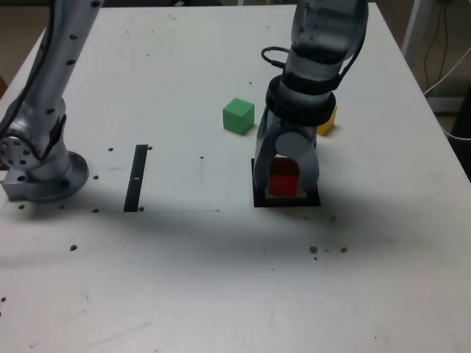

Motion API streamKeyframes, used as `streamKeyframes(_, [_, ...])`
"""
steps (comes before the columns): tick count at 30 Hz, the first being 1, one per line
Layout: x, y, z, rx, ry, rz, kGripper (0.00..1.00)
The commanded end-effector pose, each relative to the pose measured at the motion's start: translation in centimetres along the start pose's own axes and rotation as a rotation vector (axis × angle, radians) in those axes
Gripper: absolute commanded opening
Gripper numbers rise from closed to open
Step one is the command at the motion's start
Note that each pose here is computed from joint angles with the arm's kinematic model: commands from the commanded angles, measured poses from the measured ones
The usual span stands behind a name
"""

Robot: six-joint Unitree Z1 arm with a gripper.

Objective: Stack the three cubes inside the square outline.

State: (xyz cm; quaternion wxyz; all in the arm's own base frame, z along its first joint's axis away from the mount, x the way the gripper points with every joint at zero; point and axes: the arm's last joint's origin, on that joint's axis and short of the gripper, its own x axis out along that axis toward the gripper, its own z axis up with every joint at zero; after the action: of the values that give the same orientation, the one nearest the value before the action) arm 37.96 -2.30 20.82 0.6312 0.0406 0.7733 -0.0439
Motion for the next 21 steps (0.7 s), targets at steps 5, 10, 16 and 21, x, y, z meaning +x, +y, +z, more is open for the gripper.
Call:
streamKeyframes(5, [0.1, 0.1, 0.0, 0.005, 0.002, -0.002, 0.89])
streamKeyframes(10, [0.0, 0.0, -0.4, 0.005, 0.002, -0.001, 0.89])
streamKeyframes(16, [-1.3, 0.0, -1.8, 0.004, -0.008, 0.015, 0.91])
streamKeyframes(21, [-3.2, 0.4, -3.5, -0.010, -0.027, 0.042, 0.92])
